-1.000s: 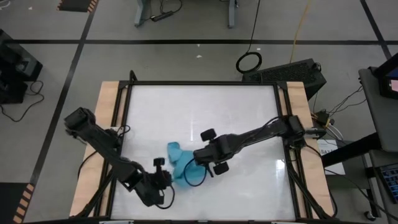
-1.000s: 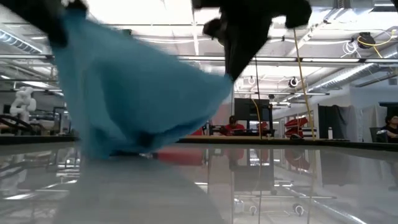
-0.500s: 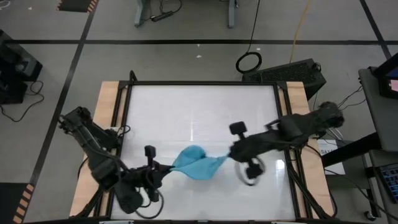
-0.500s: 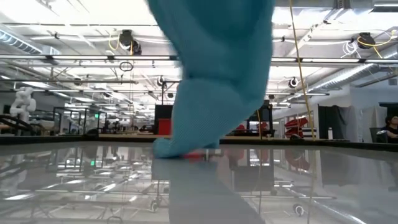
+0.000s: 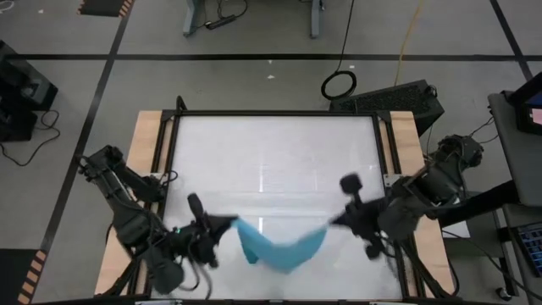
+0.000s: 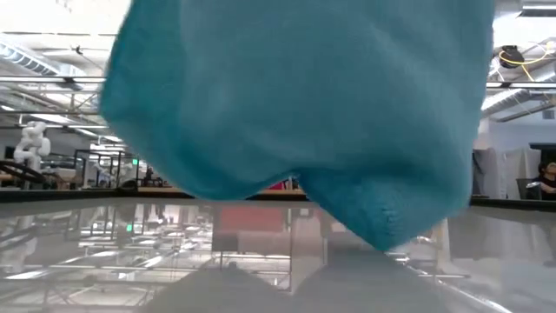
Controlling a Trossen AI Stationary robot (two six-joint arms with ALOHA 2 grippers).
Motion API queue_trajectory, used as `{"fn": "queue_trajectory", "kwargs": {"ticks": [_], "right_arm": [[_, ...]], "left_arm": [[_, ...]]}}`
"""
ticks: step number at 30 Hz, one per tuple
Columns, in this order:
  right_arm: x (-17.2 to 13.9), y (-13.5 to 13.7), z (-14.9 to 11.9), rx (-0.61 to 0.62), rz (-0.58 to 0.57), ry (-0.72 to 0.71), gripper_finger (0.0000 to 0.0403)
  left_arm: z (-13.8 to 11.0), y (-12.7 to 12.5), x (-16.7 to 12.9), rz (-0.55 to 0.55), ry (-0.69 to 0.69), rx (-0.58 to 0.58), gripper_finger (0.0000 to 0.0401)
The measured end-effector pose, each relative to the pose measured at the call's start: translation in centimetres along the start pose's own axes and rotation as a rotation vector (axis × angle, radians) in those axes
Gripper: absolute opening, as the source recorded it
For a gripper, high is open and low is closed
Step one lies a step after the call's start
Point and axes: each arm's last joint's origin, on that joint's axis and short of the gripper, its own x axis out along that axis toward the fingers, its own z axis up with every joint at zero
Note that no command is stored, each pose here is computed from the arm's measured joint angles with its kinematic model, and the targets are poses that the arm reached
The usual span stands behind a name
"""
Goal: Roll towel
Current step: Fold the blue microfiber towel
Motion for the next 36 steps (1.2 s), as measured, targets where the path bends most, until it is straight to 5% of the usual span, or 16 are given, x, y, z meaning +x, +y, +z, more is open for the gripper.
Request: {"fn": "queue_trajectory", "kwargs": {"ticks": [5, 9, 15, 19, 24, 28, 36], "right_arm": [[0.6, -2.8, -1.9, 0.096, -0.338, 0.174, 0.0], [2.0, -4.5, -3.2, 0.148, -0.401, 0.279, 0.0], [3.9, -5.5, -4.7, 0.056, -0.52, 0.387, 0.0], [5.3, -4.1, -5.6, 0.055, -0.387, 0.424, 0.0], [8.4, -1.0, -6.8, 0.145, -0.015, 0.407, 0.0], [11.5, 1.4, -8.6, 0.186, 0.219, 0.37, 0.0], [16.6, 4.2, -14.1, 0.28, 0.315, 0.296, 0.0]], "left_arm": [[-2.2, 1.9, 3.5, 0.152, 0.159, 0.006, 0.0002], [-3.9, 3.3, 6.9, 0.134, 0.3, -0.055, 0.0002], [-4.5, 4.5, 9.1, 0.187, 0.355, -0.018, 0.0001], [-4.1, 3.9, 8.6, 0.117, 0.335, -0.007, 0.0001], [-4.4, 1.5, 8.0, -0.272, 0.341, -0.071, 0.0001], [-5.8, -1.5, 8.3, -0.481, 0.377, -0.145, 0.0001], [-11.1, -7.6, 10.1, -0.573, 0.383, -0.289, 0.0001]]}}
